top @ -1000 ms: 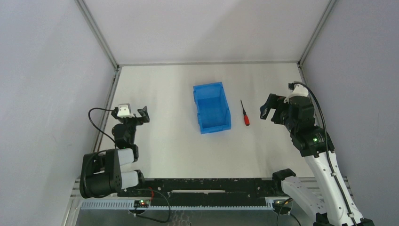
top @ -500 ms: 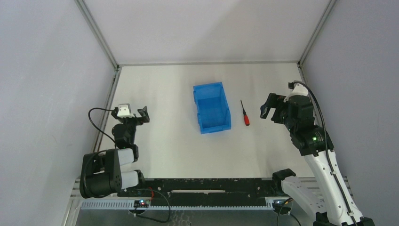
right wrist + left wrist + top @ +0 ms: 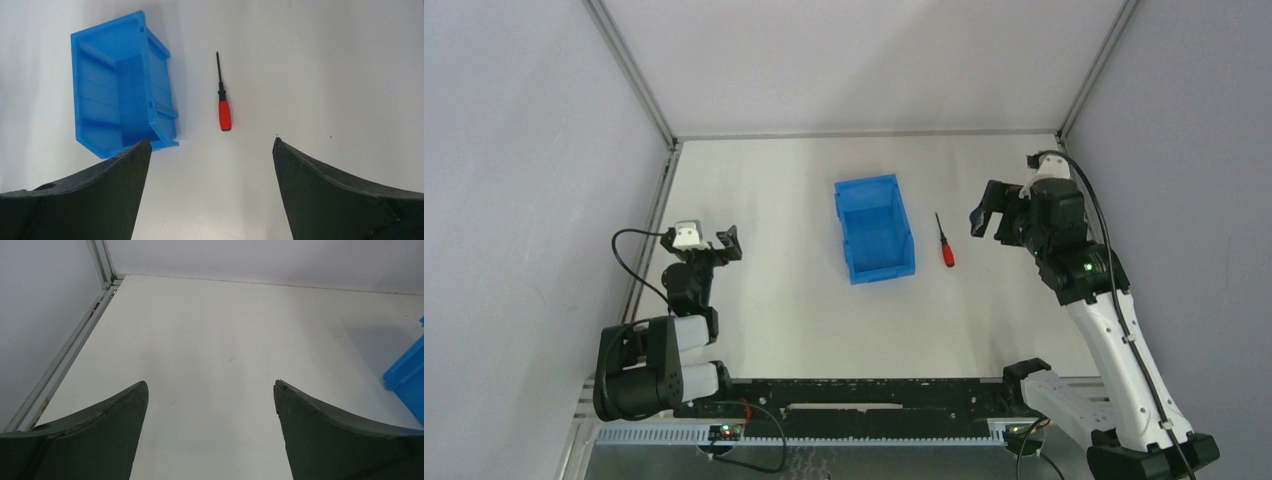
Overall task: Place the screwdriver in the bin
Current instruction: Pick up the screwdriver from the center of the board.
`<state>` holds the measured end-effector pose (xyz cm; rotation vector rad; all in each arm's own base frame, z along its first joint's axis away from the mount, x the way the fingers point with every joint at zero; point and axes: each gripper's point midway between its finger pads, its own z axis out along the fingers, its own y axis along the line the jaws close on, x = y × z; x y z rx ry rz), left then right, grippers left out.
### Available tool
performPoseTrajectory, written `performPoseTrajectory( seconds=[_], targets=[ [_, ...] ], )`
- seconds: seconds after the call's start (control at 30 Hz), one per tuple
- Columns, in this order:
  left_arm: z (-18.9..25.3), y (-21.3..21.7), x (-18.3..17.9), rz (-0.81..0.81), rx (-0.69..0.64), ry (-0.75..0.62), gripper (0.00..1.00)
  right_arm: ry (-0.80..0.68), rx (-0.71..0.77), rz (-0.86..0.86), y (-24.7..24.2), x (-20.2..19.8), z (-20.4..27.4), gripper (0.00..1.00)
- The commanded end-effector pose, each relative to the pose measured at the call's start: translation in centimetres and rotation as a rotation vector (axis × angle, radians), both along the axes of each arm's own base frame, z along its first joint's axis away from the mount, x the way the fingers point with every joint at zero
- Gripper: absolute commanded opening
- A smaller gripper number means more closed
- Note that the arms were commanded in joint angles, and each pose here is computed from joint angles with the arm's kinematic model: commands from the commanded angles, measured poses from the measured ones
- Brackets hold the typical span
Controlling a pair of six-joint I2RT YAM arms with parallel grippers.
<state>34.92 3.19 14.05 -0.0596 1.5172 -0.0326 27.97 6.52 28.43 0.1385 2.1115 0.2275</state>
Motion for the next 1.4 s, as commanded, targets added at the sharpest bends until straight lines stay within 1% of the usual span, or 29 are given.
performPoseTrajectory(
  seconds=[0.0,0.27,0.47,0.7,1.07,1.37],
  targets=[
    [0.2,0.1,-0.2,0.01,0.022,-0.012,1.0,0.053,-0.031,0.04,0.4,1.2,0.4,0.99],
    [0.2,0.2,-0.2,0.01,0.022,-0.013,1.0,0.216,-0.066,0.063,1.1,4.1,-1.9,0.99],
    [0.2,0.1,-0.2,0.009,0.022,-0.014,1.0,0.339,-0.069,0.076,1.8,6.0,-5.0,0.97],
    [0.2,0.1,-0.2,0.008,0.022,-0.013,1.0,0.445,-0.079,0.067,2.3,7.8,-8.6,0.94],
    [0.2,0.1,-0.2,0.01,0.022,-0.014,1.0,0.606,-0.117,0.055,2.7,9.0,-14.7,0.9],
    [0.2,0.1,-0.2,0.009,0.022,-0.015,1.0,0.686,-0.15,0.067,3.3,9.5,-18.8,0.87]
  ],
)
